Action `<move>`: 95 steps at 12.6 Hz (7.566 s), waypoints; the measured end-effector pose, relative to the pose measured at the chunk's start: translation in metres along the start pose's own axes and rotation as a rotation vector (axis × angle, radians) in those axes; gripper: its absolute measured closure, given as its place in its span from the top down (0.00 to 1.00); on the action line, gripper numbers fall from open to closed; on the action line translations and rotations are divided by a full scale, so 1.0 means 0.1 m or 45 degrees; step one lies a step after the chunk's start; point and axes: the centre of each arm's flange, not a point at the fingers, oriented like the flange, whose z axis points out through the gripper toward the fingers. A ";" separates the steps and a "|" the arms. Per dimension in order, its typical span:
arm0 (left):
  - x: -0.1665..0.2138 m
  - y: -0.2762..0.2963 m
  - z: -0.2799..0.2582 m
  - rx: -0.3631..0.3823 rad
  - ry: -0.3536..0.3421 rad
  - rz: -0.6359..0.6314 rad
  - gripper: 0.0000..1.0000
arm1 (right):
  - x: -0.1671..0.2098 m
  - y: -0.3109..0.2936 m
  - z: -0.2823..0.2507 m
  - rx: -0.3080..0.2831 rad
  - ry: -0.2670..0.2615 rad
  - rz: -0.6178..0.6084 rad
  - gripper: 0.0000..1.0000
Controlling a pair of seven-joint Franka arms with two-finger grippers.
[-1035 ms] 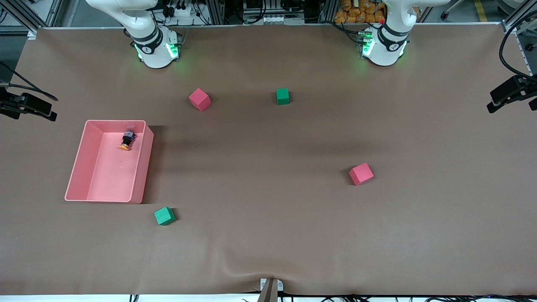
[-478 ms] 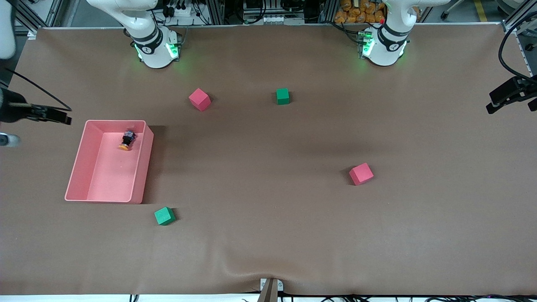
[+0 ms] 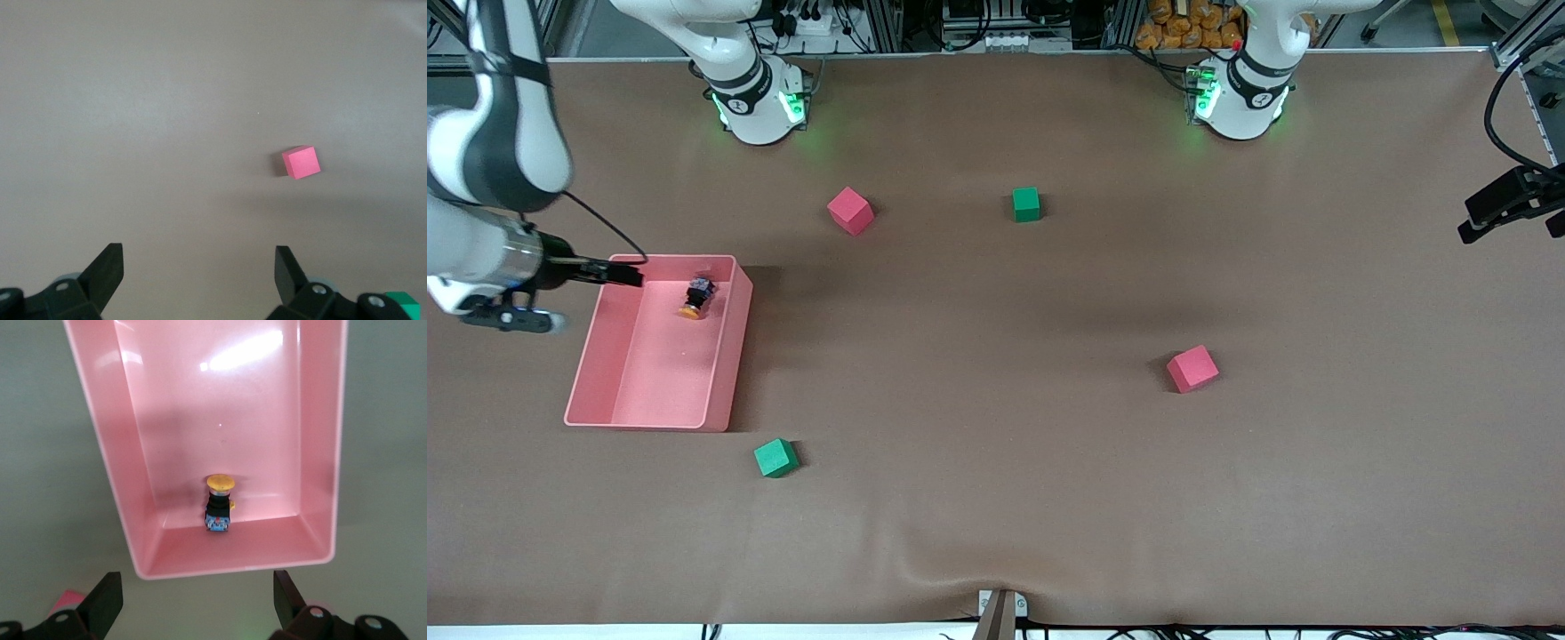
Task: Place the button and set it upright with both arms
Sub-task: 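Lower the right gripper and grasp the button's blue base, then lift the button out of the tray and carry it to mid-table, then lower the button upright onto the table and open the right gripper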
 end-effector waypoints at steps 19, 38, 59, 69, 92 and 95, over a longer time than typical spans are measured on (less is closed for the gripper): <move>0.00 -0.01 0.06 0.002 -0.032 0.010 1.00 | -0.25 0.34 2.27 -0.034 0.167 -0.190 1.00; 0.01 -0.02 0.07 0.002 -0.036 0.032 1.00 | -0.32 0.28 2.13 -0.021 0.111 -0.221 0.41; 0.01 -0.02 0.09 0.002 -0.039 0.032 1.00 | 0.84 -2.75 -0.08 0.152 0.425 -0.554 0.41; 0.01 -0.02 0.11 0.003 -0.048 0.032 1.00 | 0.35 -5.40 1.06 0.200 0.536 -0.418 0.41; 0.03 -0.02 0.16 0.003 -0.061 0.054 1.00 | -0.10 -6.02 1.88 0.169 0.441 -0.277 1.00; 0.04 -0.02 0.19 0.003 -0.068 0.055 1.00 | -0.01 -5.98 1.58 0.189 0.473 -0.243 1.00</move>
